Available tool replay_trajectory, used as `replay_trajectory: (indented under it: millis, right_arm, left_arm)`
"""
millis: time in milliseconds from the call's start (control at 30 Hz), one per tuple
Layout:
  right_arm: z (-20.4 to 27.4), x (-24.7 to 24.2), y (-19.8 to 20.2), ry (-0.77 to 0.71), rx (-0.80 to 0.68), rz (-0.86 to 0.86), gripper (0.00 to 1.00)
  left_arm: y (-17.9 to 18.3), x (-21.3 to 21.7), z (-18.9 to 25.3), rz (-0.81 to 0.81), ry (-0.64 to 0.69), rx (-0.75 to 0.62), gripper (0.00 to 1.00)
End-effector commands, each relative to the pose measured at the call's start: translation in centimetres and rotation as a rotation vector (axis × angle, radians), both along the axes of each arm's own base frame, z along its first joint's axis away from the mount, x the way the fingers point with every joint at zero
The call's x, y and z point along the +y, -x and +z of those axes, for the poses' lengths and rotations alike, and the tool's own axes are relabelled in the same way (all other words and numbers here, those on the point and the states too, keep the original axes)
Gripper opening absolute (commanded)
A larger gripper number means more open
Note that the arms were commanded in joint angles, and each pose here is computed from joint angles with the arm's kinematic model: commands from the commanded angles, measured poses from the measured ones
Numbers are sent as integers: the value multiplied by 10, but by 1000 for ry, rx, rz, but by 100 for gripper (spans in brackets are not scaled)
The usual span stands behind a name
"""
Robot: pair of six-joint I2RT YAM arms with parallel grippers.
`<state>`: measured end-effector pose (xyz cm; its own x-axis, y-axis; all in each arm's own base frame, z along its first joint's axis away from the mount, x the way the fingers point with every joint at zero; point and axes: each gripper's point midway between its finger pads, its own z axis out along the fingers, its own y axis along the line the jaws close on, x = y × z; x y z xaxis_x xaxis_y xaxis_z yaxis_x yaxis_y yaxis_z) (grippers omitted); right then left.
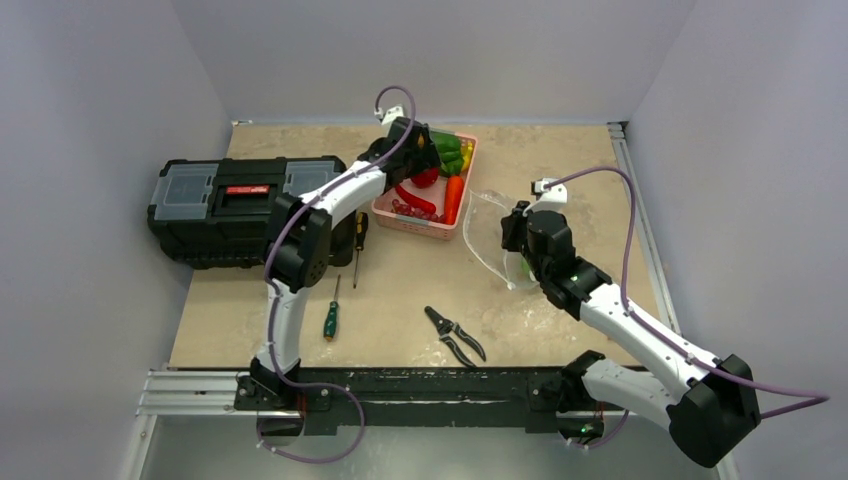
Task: Place the food in the zip-top bag and seal the zipper
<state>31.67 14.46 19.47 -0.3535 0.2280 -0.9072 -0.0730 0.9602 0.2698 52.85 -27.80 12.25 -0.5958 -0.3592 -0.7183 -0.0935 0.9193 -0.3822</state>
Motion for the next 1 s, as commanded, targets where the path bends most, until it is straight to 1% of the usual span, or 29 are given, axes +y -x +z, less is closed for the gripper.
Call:
replay_trajectory:
  millis: [0,267,400,433,567,600,667,767,833,967]
  right_arm:
    - [15,2,-4,-13,-58,5,0]
    - [16,3,-3,-20,-63,14,0]
    - [17,3,-2,-24,-67,19,0]
    - [17,3,-2,-24,-67,20,0]
    - [18,3,-1,-27,-72,19,0]
    - [18,3,-1,-28,-72,20,0]
    - [20,3,-1,-32,-76,21,0]
    - [20,3,0,-36,-78,25,0]
    - [22,4,1,-41,-81,28,0]
    - [22,5,1,-49,-84,34,0]
  left_arm:
    - [-35,-19,20,95,235,-97,91]
    - [-39,-21,-7,189,305,-26,83]
    - [-40,-19,-18,210,293,-10,79]
    - [-40,-18,-20,215,290,-5,78]
    - [-35,-21,-22,188,286,3,63]
    - [-34,-21,-21,172,280,2,62]
    - [-30,-22,-17,146,264,2,62]
    - [-21,-22,-13,107,229,7,76]
    - [-14,-24,-12,76,203,8,81]
    - [-4,-30,-14,13,147,4,83]
